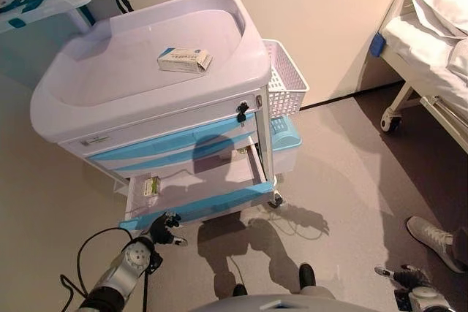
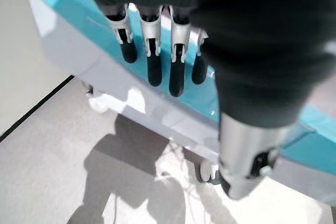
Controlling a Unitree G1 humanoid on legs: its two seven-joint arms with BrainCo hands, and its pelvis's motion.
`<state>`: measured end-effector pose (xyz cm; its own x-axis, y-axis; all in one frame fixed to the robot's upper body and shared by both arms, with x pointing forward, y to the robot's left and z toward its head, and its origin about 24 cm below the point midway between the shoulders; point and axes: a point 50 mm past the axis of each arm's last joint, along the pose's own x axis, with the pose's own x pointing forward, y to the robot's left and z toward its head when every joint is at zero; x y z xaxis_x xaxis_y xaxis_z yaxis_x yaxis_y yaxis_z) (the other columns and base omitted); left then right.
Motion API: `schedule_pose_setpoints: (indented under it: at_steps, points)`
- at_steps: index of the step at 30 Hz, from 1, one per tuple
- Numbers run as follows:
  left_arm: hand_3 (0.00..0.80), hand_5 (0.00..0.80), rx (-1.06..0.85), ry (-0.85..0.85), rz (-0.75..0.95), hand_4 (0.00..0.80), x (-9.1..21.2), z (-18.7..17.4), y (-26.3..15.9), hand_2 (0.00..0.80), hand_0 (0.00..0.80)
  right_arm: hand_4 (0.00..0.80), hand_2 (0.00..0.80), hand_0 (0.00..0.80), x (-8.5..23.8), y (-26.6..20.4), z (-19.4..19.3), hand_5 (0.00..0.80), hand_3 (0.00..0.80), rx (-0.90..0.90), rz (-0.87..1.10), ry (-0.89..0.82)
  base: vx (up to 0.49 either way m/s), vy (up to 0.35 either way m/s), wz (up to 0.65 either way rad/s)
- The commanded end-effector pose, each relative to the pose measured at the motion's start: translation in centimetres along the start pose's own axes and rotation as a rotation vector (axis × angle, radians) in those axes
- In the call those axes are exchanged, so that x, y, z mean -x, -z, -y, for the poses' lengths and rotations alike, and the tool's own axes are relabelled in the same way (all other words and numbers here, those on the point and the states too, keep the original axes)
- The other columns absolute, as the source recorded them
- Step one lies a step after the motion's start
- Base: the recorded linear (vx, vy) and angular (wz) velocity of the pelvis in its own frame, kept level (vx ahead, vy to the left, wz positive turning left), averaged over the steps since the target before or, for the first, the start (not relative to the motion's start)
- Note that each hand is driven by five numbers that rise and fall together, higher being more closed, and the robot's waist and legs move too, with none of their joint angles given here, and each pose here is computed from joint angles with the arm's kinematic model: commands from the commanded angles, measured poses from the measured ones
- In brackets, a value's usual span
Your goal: Open the drawer and pick up the medicine
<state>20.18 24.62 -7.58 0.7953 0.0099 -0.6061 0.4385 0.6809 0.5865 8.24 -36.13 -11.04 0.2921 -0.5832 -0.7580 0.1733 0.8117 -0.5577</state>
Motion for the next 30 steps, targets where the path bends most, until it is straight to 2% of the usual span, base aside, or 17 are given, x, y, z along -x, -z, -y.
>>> schedule_pose_setpoints:
  at_steps: [1, 22, 30]
  points:
    - [0.0, 0.0, -0.074, -0.128, 0.084, 0.0, -0.7, -5.0, -2.0, 0.0, 0.0, 0.0, 0.0, 0.0, -0.1, 0.3, 0.0, 0.0, 0.0, -0.009, -0.035, -0.002, 0.0, 0.0, 0.0]
    - [0.0, 0.0, -0.192, -0.314, 0.042, 0.0, -1.7, -11.5, -3.6, 0.0, 0.0, 0.0, 0.0, 0.0, 0.1, 1.3, 0.2, 0.0, 0.0, 0.017, -0.061, -0.002, 0.003, -0.002, -0.03]
    - [0.0, 0.0, -0.179, -0.29, 0.092, 0.0, -1.6, -10.7, -4.3, 0.0, 0.0, 0.0, 0.0, 0.0, 0.2, 1.7, -0.3, 0.0, 0.0, 0.03, -0.075, -0.018, 0.0, 0.0, 0.0]
